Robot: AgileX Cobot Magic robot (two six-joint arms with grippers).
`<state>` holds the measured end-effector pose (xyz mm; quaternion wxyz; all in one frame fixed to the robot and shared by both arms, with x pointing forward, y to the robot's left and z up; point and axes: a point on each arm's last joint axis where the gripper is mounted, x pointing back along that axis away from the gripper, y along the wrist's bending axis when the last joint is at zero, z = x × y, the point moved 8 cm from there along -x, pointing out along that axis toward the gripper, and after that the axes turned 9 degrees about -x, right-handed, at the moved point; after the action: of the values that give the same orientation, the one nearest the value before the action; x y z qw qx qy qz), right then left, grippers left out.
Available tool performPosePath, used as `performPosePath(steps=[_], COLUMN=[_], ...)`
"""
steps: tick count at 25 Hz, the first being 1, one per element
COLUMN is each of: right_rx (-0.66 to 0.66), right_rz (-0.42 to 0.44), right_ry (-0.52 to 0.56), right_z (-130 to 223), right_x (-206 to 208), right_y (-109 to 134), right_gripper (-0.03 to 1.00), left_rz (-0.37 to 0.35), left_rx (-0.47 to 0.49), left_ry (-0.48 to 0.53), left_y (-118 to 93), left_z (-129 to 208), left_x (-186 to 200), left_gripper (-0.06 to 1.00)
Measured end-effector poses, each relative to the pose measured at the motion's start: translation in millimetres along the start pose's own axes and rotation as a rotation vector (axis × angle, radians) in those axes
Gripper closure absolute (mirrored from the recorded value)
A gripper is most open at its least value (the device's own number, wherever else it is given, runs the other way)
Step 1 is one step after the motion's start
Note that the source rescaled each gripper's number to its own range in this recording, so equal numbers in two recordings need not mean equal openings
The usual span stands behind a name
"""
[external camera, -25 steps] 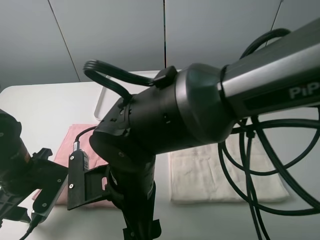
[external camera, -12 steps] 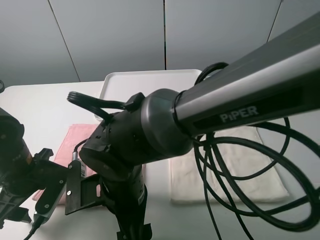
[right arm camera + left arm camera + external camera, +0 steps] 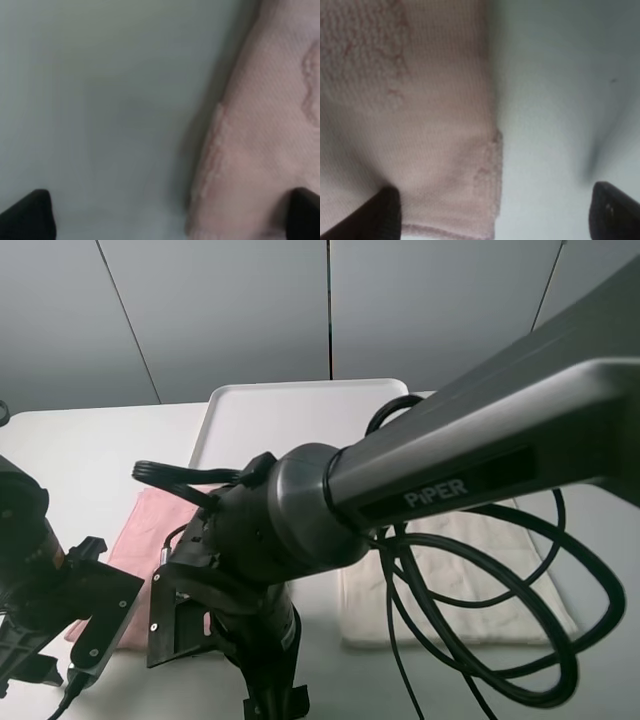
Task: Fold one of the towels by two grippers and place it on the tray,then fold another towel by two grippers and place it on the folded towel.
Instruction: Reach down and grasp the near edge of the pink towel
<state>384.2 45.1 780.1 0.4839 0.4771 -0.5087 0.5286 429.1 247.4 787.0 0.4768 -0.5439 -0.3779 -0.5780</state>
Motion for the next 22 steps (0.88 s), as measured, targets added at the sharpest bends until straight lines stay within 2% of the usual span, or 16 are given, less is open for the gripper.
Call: performPosePath(steps=[6,9,10,19,22], right_rx=[-0.006,-0.019,-0.027,-0.065,-0.079], right_rz=[0.001,-0.001,-0.003,-0.001,0.006], right_ry=[0.005,0.006,0.008,-0.007,-0.016], right_z=[0.1,0.2,0.0,-4.7,-6.1], right_x=[-0.1,-0.9,-1.3,-4.3,-5.1], right_y=[-0.4,0.0,0.1,-0.2,-1.4], right_gripper=[-0.03,0.04,0.07,0.6,0.68], left_rz=[0.0,0.0,0.0,0.002,0.002], left_rx=[0.0,0.0,0.0,0.0,0.0], left_ry=[0.0,0.0,0.0,0.0,0.0], left_y=[0.0,0.0,0.0,-0.2,-0.2], left_z=[0.0,0.0,0.0,0.0,0.0], left_x=[0.0,0.0,0.0,-0.5,-0.5], left_gripper=[-0.04,-0.04,-0.04,-0.04,-0.04])
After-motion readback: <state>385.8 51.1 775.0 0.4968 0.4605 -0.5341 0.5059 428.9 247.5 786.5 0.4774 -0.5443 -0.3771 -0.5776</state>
